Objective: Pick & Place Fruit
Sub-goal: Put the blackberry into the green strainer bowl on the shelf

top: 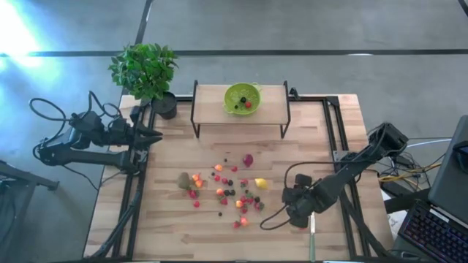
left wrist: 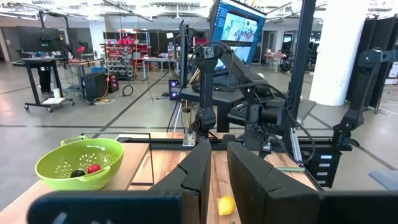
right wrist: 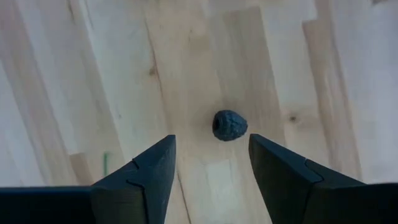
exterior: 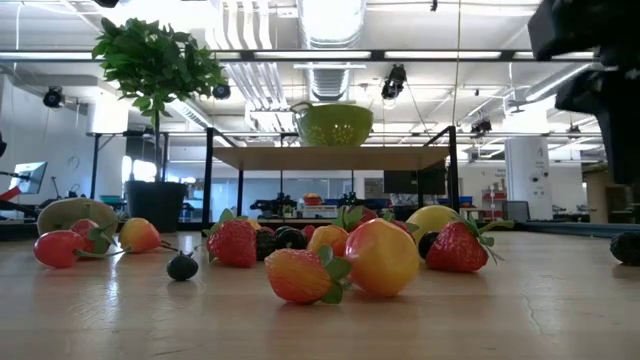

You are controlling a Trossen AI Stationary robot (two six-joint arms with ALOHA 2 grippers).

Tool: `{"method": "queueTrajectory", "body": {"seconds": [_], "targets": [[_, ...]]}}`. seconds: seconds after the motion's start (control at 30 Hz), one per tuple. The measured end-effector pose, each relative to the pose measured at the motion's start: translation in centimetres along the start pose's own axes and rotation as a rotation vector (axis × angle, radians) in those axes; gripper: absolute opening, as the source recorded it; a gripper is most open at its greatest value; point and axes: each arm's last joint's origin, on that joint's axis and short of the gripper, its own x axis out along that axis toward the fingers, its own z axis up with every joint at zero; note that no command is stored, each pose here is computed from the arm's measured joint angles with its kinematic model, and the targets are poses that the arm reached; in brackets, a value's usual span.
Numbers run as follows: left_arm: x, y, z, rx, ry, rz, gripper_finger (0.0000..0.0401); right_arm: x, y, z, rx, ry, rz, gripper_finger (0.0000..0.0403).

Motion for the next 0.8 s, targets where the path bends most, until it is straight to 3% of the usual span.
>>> {"method": "queueTrajectory", "body": {"seconds": [0.33, 0.8], "targets": [[0.0, 0.0, 0.0, 0.000, 0.000, 0.000, 0.0062, 2.2, -0.5, -0.9, 0.035, -0.034, 0.042, 0.0217], [0.0, 0.0, 0.0, 0.000, 0.000, 0.001, 0.0062, 4.5, -2.2, -1.5, 0.090, -0.043, 0.021, 0.0207]]}}
